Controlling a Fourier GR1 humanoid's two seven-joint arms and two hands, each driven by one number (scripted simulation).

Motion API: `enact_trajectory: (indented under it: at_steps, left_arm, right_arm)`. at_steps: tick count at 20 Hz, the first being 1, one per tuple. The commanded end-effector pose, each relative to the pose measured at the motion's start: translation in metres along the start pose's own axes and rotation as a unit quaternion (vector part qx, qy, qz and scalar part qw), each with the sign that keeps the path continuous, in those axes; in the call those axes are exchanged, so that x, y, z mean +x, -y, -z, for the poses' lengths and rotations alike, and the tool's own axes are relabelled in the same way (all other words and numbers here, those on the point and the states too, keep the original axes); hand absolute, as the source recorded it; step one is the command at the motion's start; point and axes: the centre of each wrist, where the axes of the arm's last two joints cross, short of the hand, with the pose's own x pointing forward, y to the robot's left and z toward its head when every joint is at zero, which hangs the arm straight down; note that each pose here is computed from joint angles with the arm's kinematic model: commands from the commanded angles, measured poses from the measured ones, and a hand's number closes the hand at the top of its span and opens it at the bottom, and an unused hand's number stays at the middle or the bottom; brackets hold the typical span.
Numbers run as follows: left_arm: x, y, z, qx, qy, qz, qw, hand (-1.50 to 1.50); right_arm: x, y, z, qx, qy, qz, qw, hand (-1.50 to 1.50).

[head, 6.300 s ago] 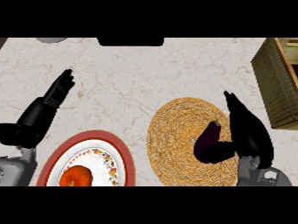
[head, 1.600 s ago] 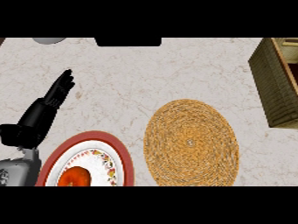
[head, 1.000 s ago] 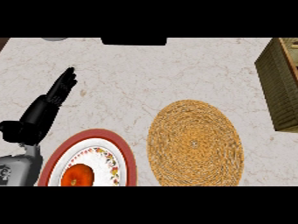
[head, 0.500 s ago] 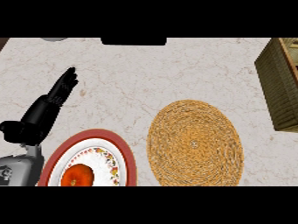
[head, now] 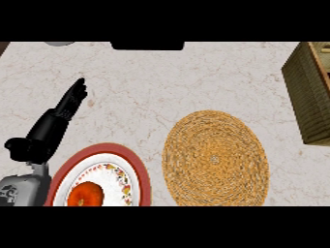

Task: Pick the eggplant from the placemat and place it in the basket

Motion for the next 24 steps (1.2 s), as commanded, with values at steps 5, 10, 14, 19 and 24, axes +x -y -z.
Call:
enact_trajectory:
  at_steps: [5, 10, 14, 19, 24]
  left_arm:
    - [-0.003, -0.001, -0.002, -0.006, -0.001, 0.0, 1.0, 0.0]
    - [0.004, -0.003, -0.009, -0.009, 0.001, 0.006, 0.9999, 0.0]
    - [-0.005, 0.013, -0.009, -0.001, 0.006, -0.004, 1.0, 0.0]
    - [-0.009, 0.001, -0.008, 0.002, 0.002, 0.0, 1.0, 0.0]
    - [0.002, -0.012, 0.002, 0.0, -0.003, -0.001, 1.0, 0.0]
  right_arm:
    - [-0.037, -0.015, 0.016, -0.039, 0.029, -0.037, 0.998, 1.5]
    - [-0.051, -0.012, 0.026, -0.089, 0.004, 0.046, 0.995, -1.5]
    - [-0.053, 0.007, 0.032, -0.074, 0.022, 0.024, 0.997, -1.5]
    - [-0.044, 0.009, 0.041, -0.075, 0.05, 0.055, 0.994, -1.5]
    - [-0.038, 0.019, 0.047, -0.091, 0.038, 0.135, 0.986, -1.5]
